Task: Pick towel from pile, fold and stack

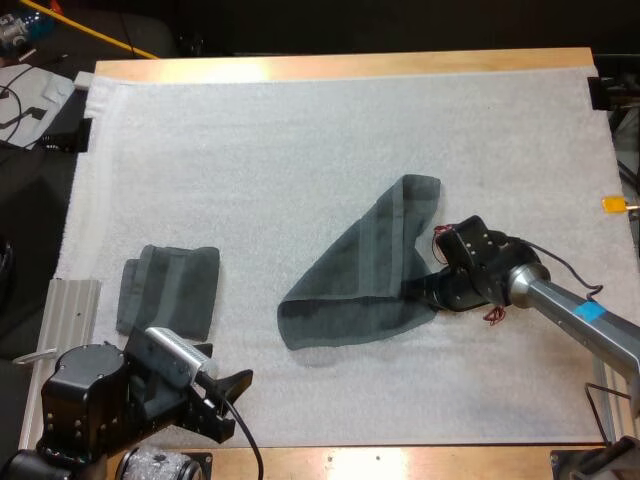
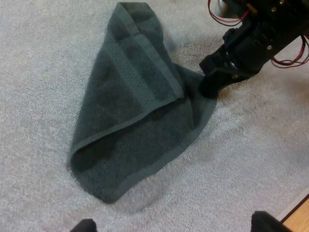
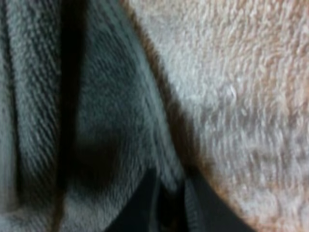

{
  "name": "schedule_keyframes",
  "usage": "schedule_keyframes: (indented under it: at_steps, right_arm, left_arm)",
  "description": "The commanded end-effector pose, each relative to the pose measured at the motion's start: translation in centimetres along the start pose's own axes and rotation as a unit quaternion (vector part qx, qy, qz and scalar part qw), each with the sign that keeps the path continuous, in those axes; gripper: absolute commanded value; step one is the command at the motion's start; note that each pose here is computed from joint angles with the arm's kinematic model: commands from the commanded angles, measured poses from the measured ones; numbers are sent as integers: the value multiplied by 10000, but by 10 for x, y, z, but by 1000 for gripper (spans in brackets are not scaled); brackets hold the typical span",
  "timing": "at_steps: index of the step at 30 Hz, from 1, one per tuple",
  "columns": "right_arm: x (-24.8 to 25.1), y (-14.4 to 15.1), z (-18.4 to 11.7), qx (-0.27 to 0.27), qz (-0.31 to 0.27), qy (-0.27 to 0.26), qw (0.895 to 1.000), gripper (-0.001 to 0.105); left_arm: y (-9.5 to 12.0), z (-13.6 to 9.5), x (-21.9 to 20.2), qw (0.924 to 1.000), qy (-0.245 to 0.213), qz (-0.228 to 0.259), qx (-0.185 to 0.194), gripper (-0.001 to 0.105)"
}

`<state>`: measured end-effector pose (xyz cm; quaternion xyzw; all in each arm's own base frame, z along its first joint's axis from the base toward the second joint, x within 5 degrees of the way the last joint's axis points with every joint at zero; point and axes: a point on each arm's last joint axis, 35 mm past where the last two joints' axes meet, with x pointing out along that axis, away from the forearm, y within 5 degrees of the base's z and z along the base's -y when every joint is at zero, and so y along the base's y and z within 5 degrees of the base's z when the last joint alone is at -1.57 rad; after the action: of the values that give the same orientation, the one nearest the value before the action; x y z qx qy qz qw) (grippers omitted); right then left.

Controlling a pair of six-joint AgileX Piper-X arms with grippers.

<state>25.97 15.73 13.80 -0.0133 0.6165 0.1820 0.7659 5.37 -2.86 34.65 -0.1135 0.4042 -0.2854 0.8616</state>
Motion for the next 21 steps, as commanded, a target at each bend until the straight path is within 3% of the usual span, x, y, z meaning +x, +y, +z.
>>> schedule_keyframes:
  at_steps: [1,9,17,21]
  right_arm:
    - [-10,1,-4,-175,-40,102,9998,0]
    - [-39,-2,-16,-535,-814,200,9950,0]
    - [-49,-3,-22,-573,-846,338,9942,0]
    - [-50,-3,-24,-582,-813,392,9942,0]
  left_arm:
    - [-1,2,-1,10000,-16,-49,61,61]
    - [3,9,12,9995,0,-174,277,61]
    - [7,20,41,9968,555,-386,437,62]
    - [6,23,63,9897,1090,-480,789,62]
